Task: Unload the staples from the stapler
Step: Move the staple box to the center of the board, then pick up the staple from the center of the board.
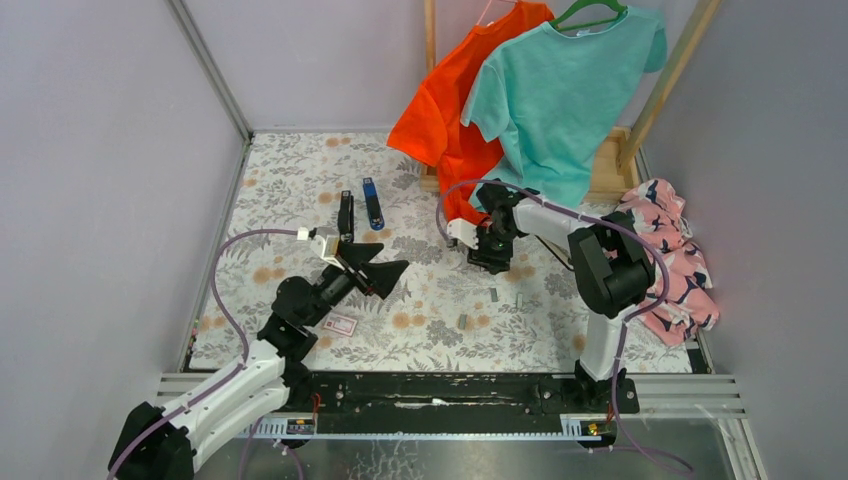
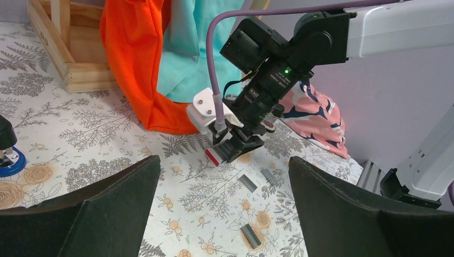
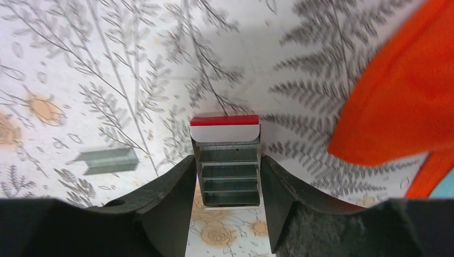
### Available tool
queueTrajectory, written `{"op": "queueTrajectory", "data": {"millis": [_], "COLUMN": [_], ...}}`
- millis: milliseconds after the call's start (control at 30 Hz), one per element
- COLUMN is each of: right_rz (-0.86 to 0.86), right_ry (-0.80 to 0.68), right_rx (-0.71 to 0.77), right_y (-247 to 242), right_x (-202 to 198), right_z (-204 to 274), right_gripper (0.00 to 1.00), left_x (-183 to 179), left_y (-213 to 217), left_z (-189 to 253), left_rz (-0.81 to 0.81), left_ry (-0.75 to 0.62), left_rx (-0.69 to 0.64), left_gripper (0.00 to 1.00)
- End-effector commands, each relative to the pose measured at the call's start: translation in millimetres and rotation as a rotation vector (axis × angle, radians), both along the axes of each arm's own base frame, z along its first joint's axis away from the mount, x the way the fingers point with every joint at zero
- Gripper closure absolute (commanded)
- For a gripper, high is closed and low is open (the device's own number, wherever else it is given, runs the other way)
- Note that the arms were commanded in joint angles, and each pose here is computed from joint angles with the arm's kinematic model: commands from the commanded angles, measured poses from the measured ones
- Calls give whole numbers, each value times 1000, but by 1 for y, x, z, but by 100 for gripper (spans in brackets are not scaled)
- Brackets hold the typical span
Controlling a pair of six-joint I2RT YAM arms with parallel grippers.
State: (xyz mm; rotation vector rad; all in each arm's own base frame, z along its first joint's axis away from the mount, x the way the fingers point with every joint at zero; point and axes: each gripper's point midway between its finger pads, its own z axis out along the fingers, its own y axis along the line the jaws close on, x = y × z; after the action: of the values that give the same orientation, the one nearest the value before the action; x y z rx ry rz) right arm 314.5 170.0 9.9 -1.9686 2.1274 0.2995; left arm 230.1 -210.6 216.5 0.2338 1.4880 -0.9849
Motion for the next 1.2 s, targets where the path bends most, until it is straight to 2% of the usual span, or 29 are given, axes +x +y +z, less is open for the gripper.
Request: {"op": "queueTrajectory", "data": {"millis": [0,233,400,533,633,800,867,1033,1167], "right_rz": [83,13,-45,-112,-190,-306,-351,-473,-549], "right_ry": [30,-79,-116,-105,-73,-40,-59,-95,-119], "right_rx": [35,116,225,406,603,919,995,989,953], "right_y": [25,40,39,39,41,34,24,4,-4], "right_x": [-8,13,-3,-35,-55,-70,-68,-59,-47], "right_z": [3,55,105,147,179,226,241,238,235], "right_gripper": [43,27,26,26,26,23,22,22,22], "left_x": [-3,-12,-22,-27,-32,-36,-36,-42,-50], "left_y": [4,-6,-19,-32,-47,-76,-84,-98,-104], "left_z": [1,5,5,-1,-10,-34,-52,-99,-132], "left_rz": [12,-62,-135,-156,-165,-127,-86,20,71], "left_ry": [-4,39,86,140,195,332,410,579,658], "left_rx": [-25,-69,-89,-91,-62,85,179,430,651], "left_gripper": [3,4,5,6,8,12,15,18,21]}}
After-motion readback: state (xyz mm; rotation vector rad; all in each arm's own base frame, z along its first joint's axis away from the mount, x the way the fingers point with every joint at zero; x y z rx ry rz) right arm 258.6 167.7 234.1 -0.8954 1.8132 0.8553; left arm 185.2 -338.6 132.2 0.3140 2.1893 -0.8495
